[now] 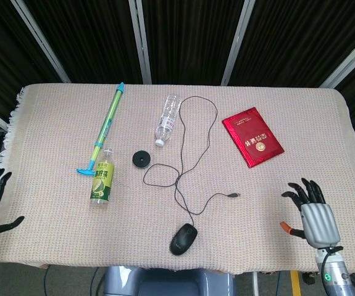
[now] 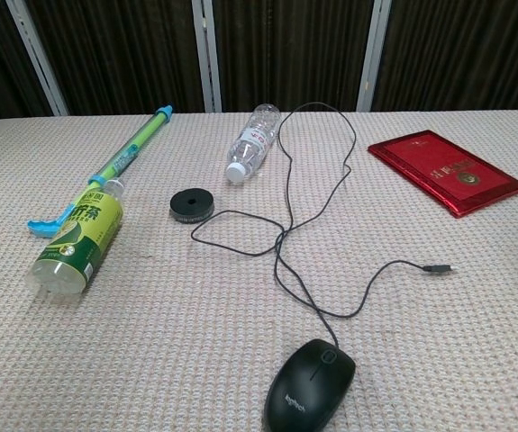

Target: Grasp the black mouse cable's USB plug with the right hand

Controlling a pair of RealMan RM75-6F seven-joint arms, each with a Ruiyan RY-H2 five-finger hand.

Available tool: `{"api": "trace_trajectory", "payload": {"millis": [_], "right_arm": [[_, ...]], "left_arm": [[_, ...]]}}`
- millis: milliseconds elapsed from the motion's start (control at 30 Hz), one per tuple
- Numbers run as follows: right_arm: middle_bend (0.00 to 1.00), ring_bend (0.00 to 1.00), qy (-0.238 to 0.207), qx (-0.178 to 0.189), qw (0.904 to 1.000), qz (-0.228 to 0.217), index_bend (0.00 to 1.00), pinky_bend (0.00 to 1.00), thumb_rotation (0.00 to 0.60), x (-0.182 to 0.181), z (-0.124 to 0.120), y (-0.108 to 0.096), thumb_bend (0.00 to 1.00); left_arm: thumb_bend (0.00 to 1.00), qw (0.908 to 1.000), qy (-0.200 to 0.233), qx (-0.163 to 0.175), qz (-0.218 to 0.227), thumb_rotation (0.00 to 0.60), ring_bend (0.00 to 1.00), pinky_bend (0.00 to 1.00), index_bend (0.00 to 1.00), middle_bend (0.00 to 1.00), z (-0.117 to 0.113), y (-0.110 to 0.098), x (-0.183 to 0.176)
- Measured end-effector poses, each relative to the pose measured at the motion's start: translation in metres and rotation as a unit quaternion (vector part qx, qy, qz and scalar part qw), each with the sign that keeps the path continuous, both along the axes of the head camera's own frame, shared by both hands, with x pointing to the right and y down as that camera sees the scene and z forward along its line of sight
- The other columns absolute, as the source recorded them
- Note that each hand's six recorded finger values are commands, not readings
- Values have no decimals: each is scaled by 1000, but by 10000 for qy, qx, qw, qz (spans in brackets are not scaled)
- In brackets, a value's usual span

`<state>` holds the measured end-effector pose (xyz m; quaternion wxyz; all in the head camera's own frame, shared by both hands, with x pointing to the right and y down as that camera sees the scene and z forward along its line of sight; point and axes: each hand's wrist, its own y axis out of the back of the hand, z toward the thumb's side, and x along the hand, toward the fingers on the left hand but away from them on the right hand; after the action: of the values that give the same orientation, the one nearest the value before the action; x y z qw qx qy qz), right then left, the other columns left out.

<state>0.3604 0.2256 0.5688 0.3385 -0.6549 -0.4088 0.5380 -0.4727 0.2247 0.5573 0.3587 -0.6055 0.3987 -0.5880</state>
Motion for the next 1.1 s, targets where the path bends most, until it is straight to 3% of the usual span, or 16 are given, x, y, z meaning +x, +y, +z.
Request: {"api": "trace_trajectory", "payload": {"millis": [200,467,700,1100], "right_arm": [[224,22,-11,-180,9998,-97,413,0,600,-26,15,-23,141],[254,25,42,-597,9981,-161,480,0,600,-78,57,-47,189],[257,26,181,-893,9957,-158,495,0,600,-111,93,-47,226],[264,26,385,-1115,9930,-116,481,0,600,-123,126,-37,249]], "left_arm": [[51,10000,50,-19,61,599,0,0,0,0,2,0,5],[52,9999,130,-70,14,600,0,0,0,0,4,-1,5],[52,9998,191,-88,-30,600,0,0,0,0,3,-1,3],[53,9997,198,-101,-93,600,0,0,0,0,2,0,0]]}}
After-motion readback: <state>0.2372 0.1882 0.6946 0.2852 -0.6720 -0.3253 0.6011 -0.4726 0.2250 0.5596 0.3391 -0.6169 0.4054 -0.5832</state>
